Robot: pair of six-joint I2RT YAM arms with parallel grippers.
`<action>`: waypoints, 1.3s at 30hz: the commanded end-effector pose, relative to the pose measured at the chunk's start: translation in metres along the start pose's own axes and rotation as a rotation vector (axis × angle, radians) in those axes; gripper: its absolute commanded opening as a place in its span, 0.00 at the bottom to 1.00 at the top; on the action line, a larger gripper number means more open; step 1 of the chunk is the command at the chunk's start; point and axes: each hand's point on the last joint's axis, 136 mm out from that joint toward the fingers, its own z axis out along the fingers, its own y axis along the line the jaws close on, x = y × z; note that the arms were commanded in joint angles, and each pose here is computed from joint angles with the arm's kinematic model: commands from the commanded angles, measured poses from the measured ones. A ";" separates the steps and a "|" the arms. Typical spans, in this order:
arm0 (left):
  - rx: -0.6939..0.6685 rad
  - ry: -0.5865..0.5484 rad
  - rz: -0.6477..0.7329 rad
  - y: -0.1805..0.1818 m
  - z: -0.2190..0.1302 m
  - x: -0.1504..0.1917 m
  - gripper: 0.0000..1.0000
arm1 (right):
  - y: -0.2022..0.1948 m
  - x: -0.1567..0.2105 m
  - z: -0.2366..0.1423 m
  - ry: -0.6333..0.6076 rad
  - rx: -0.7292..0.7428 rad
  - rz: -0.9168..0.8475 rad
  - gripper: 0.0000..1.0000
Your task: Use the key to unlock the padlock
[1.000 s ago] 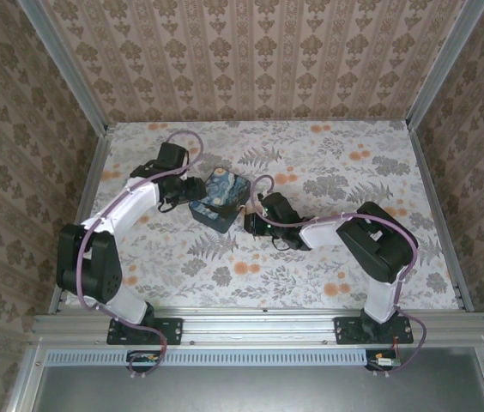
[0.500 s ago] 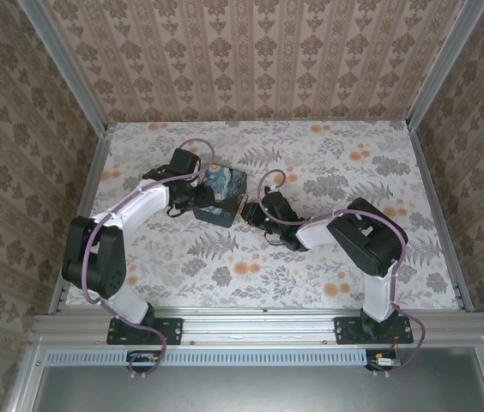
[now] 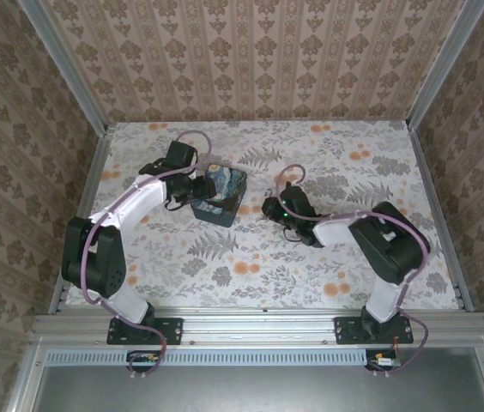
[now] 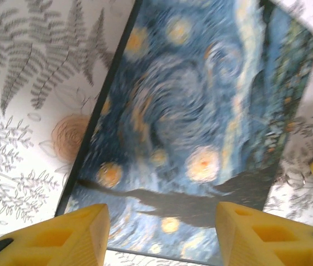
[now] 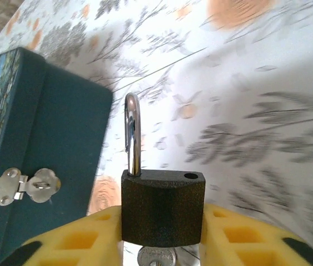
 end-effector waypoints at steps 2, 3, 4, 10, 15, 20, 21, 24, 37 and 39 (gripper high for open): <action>0.025 -0.082 0.006 -0.001 -0.022 -0.027 0.54 | -0.042 0.013 -0.031 0.145 0.149 -0.192 0.50; 0.040 -0.103 0.000 0.001 -0.022 -0.032 0.54 | -0.049 0.016 -0.034 0.179 0.159 -0.205 0.53; 0.065 -0.133 -0.017 0.004 -0.022 -0.038 0.54 | -0.052 0.020 -0.037 0.220 0.150 -0.217 0.57; 0.111 -0.339 -0.069 0.029 -0.046 -0.071 0.60 | -0.069 -0.005 -0.075 0.200 0.222 -0.310 1.00; -0.199 -0.554 -0.078 0.098 -0.072 -0.086 1.00 | -0.110 -0.072 -0.125 -0.066 0.470 -0.323 1.00; -0.391 -0.636 0.084 0.133 -0.089 -0.066 1.00 | -0.111 -0.116 -0.159 -0.280 0.434 -0.374 1.00; -0.426 -0.633 0.134 0.141 -0.086 -0.061 1.00 | -0.115 -0.120 -0.165 -0.312 0.466 -0.420 1.00; -0.519 -0.623 0.196 0.171 -0.073 -0.045 1.00 | -0.140 -0.132 -0.175 -0.412 0.547 -0.488 1.00; -0.414 -0.801 0.313 0.188 -0.022 -0.040 1.00 | -0.171 -0.142 -0.122 -0.512 0.367 -0.462 1.00; -0.408 -0.814 0.341 0.184 -0.022 -0.043 1.00 | -0.162 -0.146 -0.115 -0.539 0.333 -0.506 1.00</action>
